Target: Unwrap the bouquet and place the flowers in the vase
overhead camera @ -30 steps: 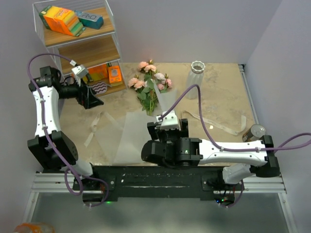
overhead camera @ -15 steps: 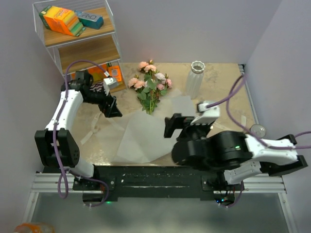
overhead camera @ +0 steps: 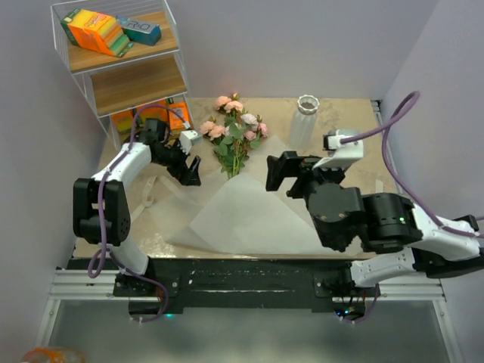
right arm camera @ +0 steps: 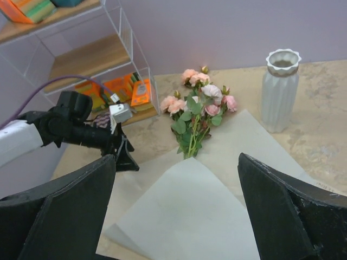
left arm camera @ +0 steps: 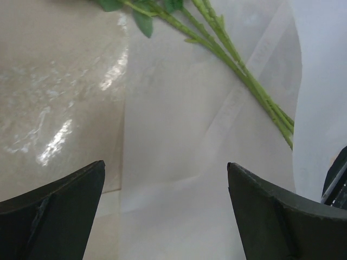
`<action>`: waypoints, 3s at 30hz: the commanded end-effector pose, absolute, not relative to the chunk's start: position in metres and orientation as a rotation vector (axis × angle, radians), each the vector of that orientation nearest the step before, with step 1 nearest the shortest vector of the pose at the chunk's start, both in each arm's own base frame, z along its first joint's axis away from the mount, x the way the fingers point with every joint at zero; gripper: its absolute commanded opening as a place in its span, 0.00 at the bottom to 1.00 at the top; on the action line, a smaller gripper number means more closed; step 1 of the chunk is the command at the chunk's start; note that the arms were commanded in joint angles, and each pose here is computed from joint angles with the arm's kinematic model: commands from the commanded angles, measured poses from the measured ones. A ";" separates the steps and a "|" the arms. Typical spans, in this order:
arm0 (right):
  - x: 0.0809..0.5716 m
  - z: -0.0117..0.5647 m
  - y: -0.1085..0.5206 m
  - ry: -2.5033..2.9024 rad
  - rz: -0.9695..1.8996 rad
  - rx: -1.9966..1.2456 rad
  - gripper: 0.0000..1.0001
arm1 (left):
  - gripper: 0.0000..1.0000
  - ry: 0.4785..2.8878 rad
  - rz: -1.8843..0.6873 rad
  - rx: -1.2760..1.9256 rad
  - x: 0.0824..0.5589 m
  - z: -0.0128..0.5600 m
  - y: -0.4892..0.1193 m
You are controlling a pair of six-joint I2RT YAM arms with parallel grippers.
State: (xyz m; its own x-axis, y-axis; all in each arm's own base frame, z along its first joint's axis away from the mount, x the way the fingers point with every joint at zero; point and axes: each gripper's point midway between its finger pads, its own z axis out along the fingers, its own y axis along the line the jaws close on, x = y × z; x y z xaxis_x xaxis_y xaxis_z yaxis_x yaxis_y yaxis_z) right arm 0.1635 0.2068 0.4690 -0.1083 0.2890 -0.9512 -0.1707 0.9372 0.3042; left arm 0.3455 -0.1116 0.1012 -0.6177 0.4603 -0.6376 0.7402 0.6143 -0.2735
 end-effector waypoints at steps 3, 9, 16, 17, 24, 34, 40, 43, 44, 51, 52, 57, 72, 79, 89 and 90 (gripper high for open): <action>0.210 0.422 0.237 1.765 0.336 0.018 0.99 | 1.00 2.299 -0.685 1.046 0.343 0.092 -0.146; 0.248 0.387 0.254 1.872 0.297 -0.022 0.98 | 0.99 2.258 -0.763 1.275 0.300 0.089 -0.177; 0.273 0.370 0.239 1.915 0.330 0.022 0.98 | 0.99 2.217 -1.016 1.446 0.241 0.084 -0.182; 0.279 0.365 0.234 1.926 0.319 0.039 0.98 | 0.99 2.218 -1.038 1.457 0.238 0.080 -0.182; 0.285 0.336 0.231 1.966 0.347 0.030 0.98 | 0.99 2.242 -0.931 1.344 0.266 0.079 -0.186; 0.279 0.339 0.229 1.940 0.390 0.022 0.96 | 1.00 2.285 -0.994 1.317 0.280 0.063 -0.195; 0.276 0.332 0.223 1.944 0.379 0.028 0.92 | 0.78 2.231 -1.005 1.349 0.280 0.065 -0.198; 0.276 0.328 0.220 1.948 0.368 0.033 0.92 | 0.53 2.233 -0.999 1.362 0.280 0.068 -0.199; 0.275 0.328 0.220 1.949 0.365 0.031 0.92 | 0.46 2.227 -0.990 1.365 0.281 0.071 -0.199; 0.276 0.324 0.217 1.954 0.344 0.024 0.92 | 0.01 2.164 -0.892 1.432 0.272 0.087 -0.200; 0.276 0.324 0.217 1.953 0.343 0.021 0.92 | 0.00 2.155 -0.889 1.437 0.270 0.090 -0.201; 0.277 0.330 0.213 1.938 0.336 0.031 0.92 | 0.00 2.105 -0.866 1.482 0.260 0.106 -0.206; 0.290 0.348 0.202 1.920 0.317 0.039 0.92 | 0.00 1.683 -0.800 1.886 0.152 0.155 -0.206; 0.297 0.334 0.213 1.956 0.313 0.027 0.92 | 0.00 1.459 -0.690 2.000 0.114 0.185 -0.205; 0.304 0.322 0.217 1.986 0.279 0.018 0.92 | 0.00 1.281 -0.892 2.127 0.050 0.188 -0.198; 0.304 0.320 0.217 1.990 0.279 0.015 0.92 | 0.03 1.262 -0.883 2.159 0.047 0.183 -0.193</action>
State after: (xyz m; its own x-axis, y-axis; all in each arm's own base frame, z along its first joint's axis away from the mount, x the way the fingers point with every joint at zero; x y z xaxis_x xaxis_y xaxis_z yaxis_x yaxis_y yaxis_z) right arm 0.3019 0.2165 0.3017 -0.4522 0.1109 -0.8850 -0.0998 0.9797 0.1738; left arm 0.0712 -0.2095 0.1990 0.3350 0.5781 -0.7441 0.9232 -0.3594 0.1363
